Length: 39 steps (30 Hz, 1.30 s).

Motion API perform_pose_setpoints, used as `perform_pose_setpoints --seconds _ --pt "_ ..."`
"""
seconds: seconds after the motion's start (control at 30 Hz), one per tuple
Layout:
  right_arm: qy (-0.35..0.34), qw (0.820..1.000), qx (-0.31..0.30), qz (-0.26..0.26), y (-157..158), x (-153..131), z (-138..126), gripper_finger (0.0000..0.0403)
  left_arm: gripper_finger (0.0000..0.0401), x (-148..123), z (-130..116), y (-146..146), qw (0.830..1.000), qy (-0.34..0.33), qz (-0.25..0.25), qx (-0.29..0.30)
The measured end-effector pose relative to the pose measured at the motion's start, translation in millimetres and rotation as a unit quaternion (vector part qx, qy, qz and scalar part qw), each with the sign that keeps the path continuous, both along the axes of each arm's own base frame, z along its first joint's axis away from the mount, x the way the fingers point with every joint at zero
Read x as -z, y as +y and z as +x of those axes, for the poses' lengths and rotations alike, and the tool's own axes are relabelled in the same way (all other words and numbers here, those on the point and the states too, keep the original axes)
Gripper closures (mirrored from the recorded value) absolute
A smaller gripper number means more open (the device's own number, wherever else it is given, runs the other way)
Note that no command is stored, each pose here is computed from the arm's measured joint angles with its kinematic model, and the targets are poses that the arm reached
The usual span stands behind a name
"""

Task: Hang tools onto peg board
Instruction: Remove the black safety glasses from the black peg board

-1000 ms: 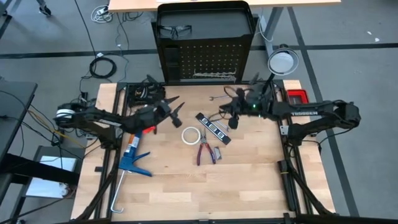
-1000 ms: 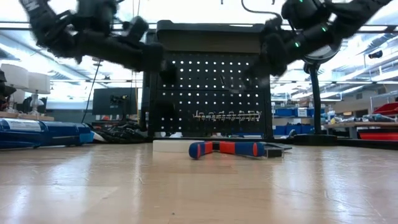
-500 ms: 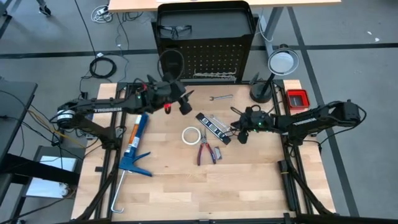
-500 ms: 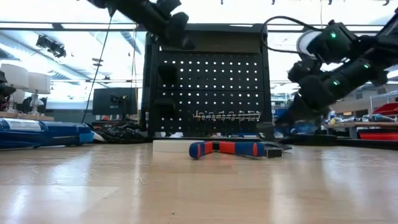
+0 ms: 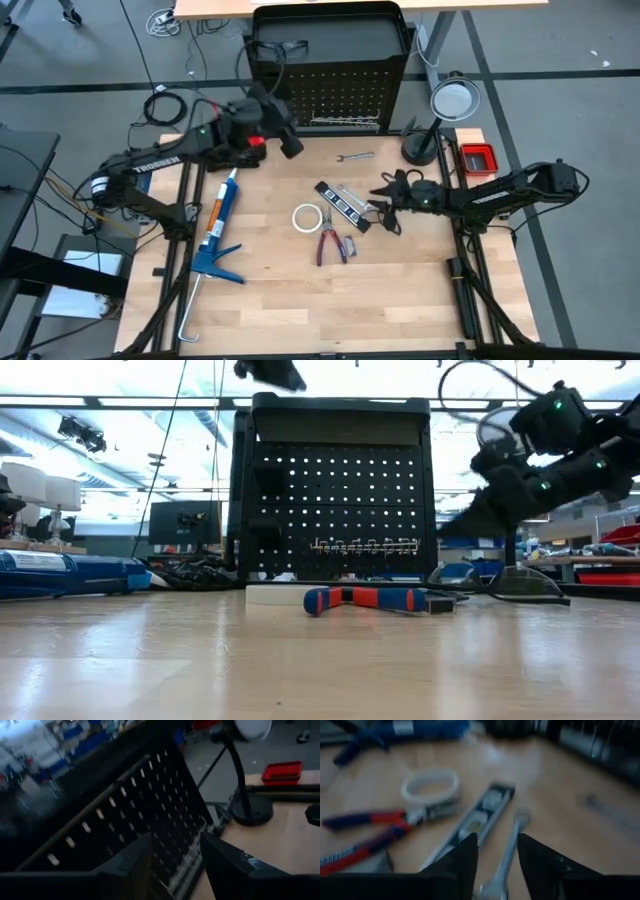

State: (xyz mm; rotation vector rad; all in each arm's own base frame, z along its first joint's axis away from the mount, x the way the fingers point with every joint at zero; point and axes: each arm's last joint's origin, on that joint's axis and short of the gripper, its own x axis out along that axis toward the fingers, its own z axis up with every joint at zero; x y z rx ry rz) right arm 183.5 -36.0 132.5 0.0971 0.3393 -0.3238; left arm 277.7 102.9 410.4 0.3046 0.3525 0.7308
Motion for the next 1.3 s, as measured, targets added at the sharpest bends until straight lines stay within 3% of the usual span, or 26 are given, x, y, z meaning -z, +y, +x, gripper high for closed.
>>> perform_pose_setpoints --seconds 0.17,0.3,0.47,0.67,0.83,1.07,1.3 --pt "-0.092 0.992 0.001 -0.091 -8 -22 4 0.0236 0.0229 -44 -20 15 0.999 0.0 0.026 0.028" --pt "-0.132 0.984 0.0 -0.12 -14 -32 3 0.0238 0.0229 -65 -36 35 0.999 -0.001 0.016 0.044" --pt "-0.136 0.986 -0.021 -0.095 -16 -30 3 0.024 0.0229 -84 -45 63 0.999 0.039 0.022 0.014" --pt "-0.126 0.99 -0.027 -0.062 -16 -23 5 0.024 0.0229 -97 -41 96 0.991 0.128 0.039 -0.004" --pt "-0.116 0.992 -0.024 -0.043 -17 -18 6 0.0243 0.0229 -107 -35 115 0.987 0.148 0.046 -0.034" --pt "-0.105 0.993 -0.024 -0.038 -17 -13 8 0.0245 0.0228 -114 -32 122 0.991 0.107 0.056 -0.061" --pt "-0.111 0.991 -0.028 -0.065 -18 -13 9 0.0247 0.0228 -116 -30 124 0.995 0.037 0.023 -0.093"
